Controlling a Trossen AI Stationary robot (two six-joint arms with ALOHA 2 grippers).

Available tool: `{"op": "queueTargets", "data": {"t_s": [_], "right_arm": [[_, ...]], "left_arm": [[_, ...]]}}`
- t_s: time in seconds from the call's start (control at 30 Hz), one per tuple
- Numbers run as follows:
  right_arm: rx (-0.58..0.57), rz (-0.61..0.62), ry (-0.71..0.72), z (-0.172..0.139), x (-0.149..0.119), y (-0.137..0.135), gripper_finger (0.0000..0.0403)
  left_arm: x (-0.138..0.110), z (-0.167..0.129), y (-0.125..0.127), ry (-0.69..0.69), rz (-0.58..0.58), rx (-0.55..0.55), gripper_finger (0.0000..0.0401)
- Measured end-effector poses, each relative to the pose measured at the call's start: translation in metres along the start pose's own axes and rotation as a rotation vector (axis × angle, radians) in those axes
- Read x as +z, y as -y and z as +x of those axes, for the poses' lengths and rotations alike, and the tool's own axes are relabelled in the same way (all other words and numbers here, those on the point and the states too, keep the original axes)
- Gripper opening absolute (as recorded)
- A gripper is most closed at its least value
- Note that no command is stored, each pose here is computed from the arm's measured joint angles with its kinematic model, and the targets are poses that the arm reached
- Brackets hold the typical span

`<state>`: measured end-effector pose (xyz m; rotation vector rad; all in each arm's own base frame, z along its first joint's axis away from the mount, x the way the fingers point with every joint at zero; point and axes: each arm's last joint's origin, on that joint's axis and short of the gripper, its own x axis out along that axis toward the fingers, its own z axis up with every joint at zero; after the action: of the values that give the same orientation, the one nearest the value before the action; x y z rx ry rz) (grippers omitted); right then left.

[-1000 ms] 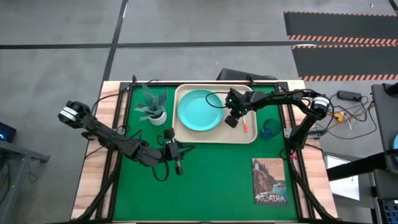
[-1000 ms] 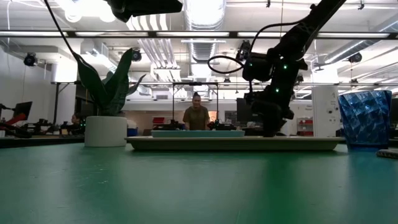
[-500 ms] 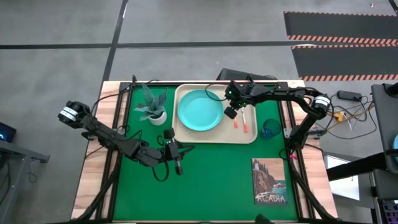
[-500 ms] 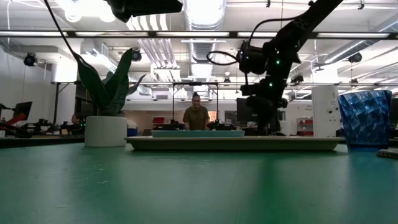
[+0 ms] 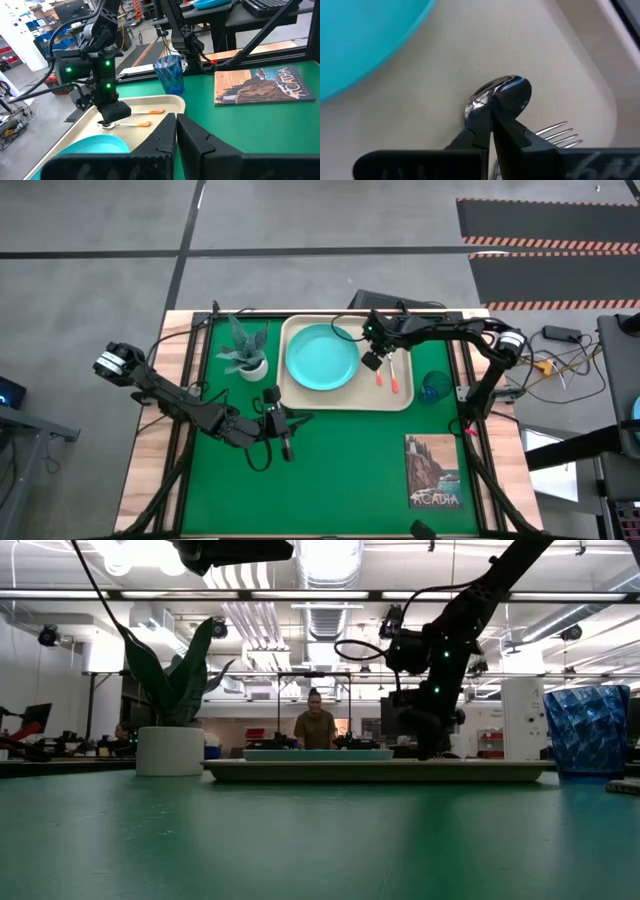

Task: Pick and place plate/cup/fork/spoon on tray
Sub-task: Adjust the orange spoon on the light white tray

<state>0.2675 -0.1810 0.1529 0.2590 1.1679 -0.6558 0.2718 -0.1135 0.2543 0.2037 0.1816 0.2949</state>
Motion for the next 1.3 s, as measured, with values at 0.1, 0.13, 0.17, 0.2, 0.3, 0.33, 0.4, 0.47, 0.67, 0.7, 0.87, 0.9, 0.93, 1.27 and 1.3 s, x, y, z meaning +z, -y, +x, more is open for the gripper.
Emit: {"op": "queueTargets", "data": {"t_s": [0.1, 0.13, 0.17, 0.2, 0.3, 0.33, 0.4, 0.47, 0.67, 0.7, 0.87, 0.9, 0.93, 1.27, 1.3], "right_arm": [[0.000, 0.001, -0.013, 0.003, -0.002, 0.000, 0.0011], [0.001, 0.001, -0.016, 0.003, -0.003, 0.000, 0.0011], [0.001, 0.003, -0.016, 0.003, -0.003, -0.001, 0.0011], [0.001, 0.004, -0.018, 0.003, -0.003, -0.001, 0.0011], [0.001, 0.003, -0.032, 0.004, -0.006, -0.001, 0.0011], [0.001, 0.003, -0.034, 0.005, -0.007, -0.001, 0.0011], [0.004, 0.002, -0.040, 0.005, -0.008, -0.001, 0.0011], [0.008, 0.001, -0.047, 0.006, -0.010, -0.001, 0.0011], [0.006, -0.007, -0.096, 0.006, -0.016, -0.001, 0.0011], [0.006, -0.007, -0.100, 0.006, -0.017, -0.001, 0.0011], [0.007, -0.007, -0.101, 0.004, -0.017, -0.001, 0.0011], [0.007, -0.007, -0.103, 0.004, -0.017, -0.001, 0.0011], [0.007, -0.007, -0.103, 0.004, -0.017, -0.001, 0.0011], [0.000, -0.006, -0.075, -0.021, -0.017, 0.003, 0.0011], [0.000, -0.008, -0.055, -0.023, -0.016, 0.004, 0.0011]], "left_arm": [[0.000, 0.000, 0.000, 0.000, 0.000, 0.000, 0.0000], [0.000, 0.000, 0.000, 0.000, 0.000, 0.000, 0.0000], [0.000, 0.000, 0.000, 0.000, 0.000, 0.000, 0.0000], [0.000, 0.000, 0.000, 0.000, 0.000, 0.000, 0.0000], [0.000, 0.000, 0.000, 0.000, 0.000, 0.000, 0.0000], [0.000, 0.000, 0.000, 0.000, 0.000, 0.000, 0.0000], [0.000, 0.000, 0.000, 0.000, 0.000, 0.001, 0.0000], [0.000, 0.000, 0.000, 0.000, 0.000, 0.000, 0.0000], [0.000, 0.000, 0.000, 0.000, 0.000, 0.000, 0.0000], [0.000, 0.000, 0.000, 0.000, 0.000, 0.000, 0.0000], [0.000, 0.000, 0.000, 0.001, 0.000, 0.000, 0.0000], [0.000, 0.000, 0.000, 0.001, 0.000, 0.000, 0.0000], [0.000, 0.000, 0.000, 0.001, 0.000, 0.000, 0.0000], [0.000, 0.000, 0.000, 0.001, 0.000, 0.000, 0.0000], [0.000, 0.000, 0.000, 0.001, 0.000, 0.001, 0.0000]]}}
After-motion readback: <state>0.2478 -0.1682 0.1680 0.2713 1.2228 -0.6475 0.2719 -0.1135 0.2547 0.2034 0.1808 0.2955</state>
